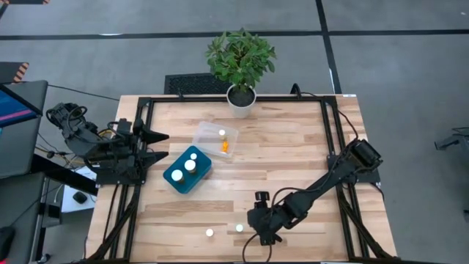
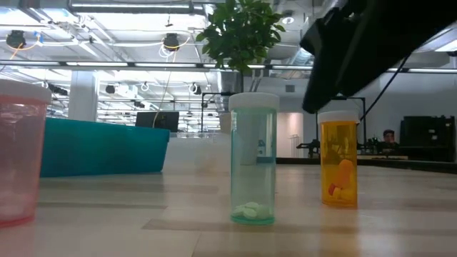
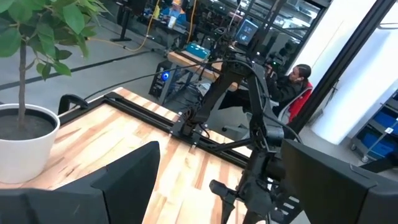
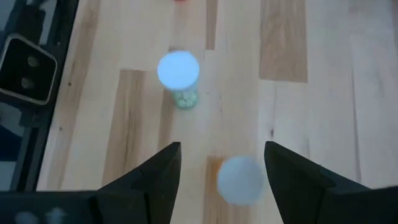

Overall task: Pick and place medicine bottles into bin by pill shape (circle, oval)
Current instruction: Put the orange pill bottle into the blue bin

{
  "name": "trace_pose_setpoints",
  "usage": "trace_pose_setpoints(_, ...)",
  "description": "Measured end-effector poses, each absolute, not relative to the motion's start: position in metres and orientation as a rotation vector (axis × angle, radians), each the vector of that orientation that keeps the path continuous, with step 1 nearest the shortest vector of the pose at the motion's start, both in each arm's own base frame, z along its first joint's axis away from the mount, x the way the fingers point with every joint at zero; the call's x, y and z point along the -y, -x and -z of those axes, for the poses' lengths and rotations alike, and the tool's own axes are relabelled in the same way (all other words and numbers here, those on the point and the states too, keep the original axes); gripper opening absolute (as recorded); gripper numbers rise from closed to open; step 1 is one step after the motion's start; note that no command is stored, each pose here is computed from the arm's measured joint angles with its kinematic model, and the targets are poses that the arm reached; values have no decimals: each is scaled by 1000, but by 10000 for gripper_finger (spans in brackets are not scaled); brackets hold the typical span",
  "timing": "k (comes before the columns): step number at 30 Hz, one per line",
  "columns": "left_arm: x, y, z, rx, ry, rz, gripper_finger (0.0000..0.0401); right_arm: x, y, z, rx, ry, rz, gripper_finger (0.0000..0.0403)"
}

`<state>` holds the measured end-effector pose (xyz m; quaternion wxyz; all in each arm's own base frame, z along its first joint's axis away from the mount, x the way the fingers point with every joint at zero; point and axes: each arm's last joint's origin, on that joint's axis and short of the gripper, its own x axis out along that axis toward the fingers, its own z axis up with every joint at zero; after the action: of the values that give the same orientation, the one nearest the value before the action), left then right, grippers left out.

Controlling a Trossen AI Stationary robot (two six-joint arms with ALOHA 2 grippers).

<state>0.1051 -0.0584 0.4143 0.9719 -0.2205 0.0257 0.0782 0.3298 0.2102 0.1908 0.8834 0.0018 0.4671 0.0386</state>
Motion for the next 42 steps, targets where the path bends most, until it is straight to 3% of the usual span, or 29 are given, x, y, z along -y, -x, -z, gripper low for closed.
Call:
trace_pose_setpoints(25, 58, -105, -413, -61, 438, -155, 328, -202, -328, -182, -1030, -21, -88, 234)
trace_pose_setpoints(42, 58, -105, -413, -61, 438, -155, 328, -202, -328, -182, -1034, -29, -96, 103)
